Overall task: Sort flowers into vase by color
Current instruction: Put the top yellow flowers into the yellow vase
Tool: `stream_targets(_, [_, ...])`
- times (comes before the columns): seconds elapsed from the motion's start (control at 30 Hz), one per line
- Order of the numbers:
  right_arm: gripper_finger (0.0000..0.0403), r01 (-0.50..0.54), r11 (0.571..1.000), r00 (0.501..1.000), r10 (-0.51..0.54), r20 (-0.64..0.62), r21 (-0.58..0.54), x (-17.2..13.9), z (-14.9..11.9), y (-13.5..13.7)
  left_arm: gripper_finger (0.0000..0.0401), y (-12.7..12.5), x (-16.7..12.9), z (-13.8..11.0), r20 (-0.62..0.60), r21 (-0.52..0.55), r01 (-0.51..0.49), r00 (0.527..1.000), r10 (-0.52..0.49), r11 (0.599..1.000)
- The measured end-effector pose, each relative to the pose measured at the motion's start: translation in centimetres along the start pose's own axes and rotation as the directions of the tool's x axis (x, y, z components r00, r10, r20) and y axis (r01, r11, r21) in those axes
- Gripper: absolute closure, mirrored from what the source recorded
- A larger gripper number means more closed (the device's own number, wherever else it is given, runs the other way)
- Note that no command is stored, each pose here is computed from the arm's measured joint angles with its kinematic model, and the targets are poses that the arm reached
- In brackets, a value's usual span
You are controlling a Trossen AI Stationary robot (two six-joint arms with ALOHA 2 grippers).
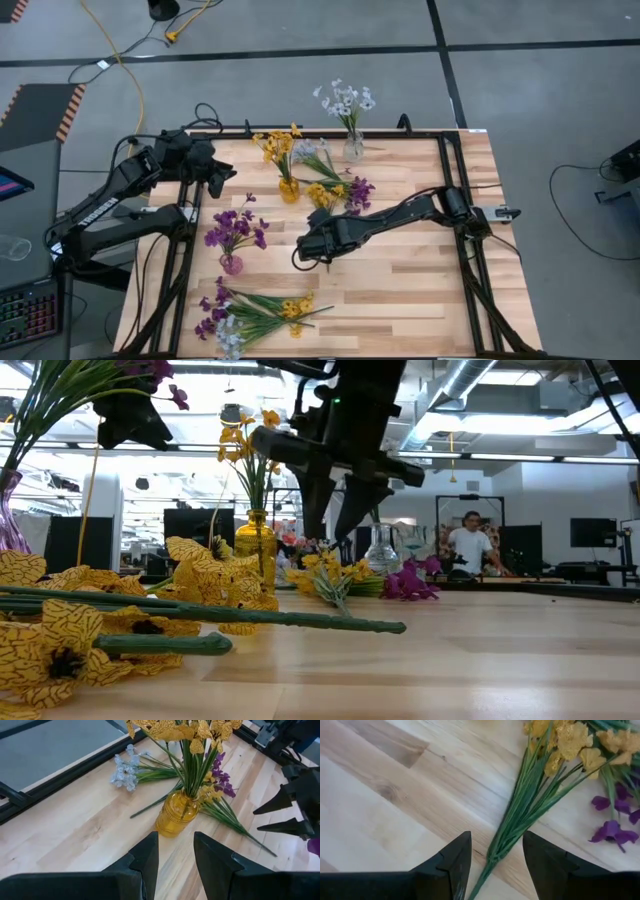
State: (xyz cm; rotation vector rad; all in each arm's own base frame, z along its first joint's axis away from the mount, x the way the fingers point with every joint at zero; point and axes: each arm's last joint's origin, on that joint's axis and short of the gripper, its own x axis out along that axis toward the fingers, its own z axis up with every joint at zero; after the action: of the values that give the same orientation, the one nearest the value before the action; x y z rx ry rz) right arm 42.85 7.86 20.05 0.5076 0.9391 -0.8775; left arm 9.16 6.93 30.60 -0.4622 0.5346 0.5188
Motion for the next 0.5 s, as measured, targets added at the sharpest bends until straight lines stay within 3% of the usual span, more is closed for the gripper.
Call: stream_targets(0.5, [0.02, 0.051, 0.985, 0.999, -0.05, -0.011, 0.165, 2.3, -0.1, -1.3, 0.0291, 0.0, 0.0, 0.0, 0.0, 0.001, 0.0, 1.0, 0.0, 1.0])
